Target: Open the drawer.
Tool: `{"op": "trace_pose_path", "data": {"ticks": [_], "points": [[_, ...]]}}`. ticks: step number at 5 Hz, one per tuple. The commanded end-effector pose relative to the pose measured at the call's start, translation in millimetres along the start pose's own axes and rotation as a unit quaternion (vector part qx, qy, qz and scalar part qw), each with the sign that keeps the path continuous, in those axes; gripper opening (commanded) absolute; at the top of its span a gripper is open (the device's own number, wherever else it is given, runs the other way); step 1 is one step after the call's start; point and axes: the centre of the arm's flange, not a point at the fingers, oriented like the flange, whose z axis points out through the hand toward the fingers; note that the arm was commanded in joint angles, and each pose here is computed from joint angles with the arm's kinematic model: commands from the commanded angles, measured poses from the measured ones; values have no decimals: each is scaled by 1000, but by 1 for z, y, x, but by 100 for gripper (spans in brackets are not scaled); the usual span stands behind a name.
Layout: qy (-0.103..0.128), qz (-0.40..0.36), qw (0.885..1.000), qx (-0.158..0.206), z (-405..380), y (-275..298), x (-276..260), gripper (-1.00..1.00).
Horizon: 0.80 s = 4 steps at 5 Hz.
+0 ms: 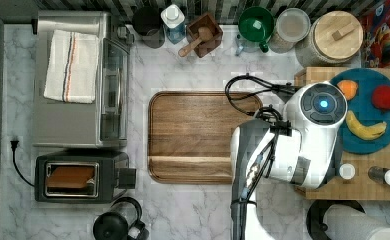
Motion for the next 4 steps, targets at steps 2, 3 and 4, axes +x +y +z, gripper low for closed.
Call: {"op": "trace_pose_path", "data": {"ticks": [2, 3, 4], "points": [[35, -47, 998, -9, 35, -19, 29, 100], [29, -45, 999, -10, 53, -11, 30, 100], [41, -32, 999, -15, 75, -5, 24, 100]]}}
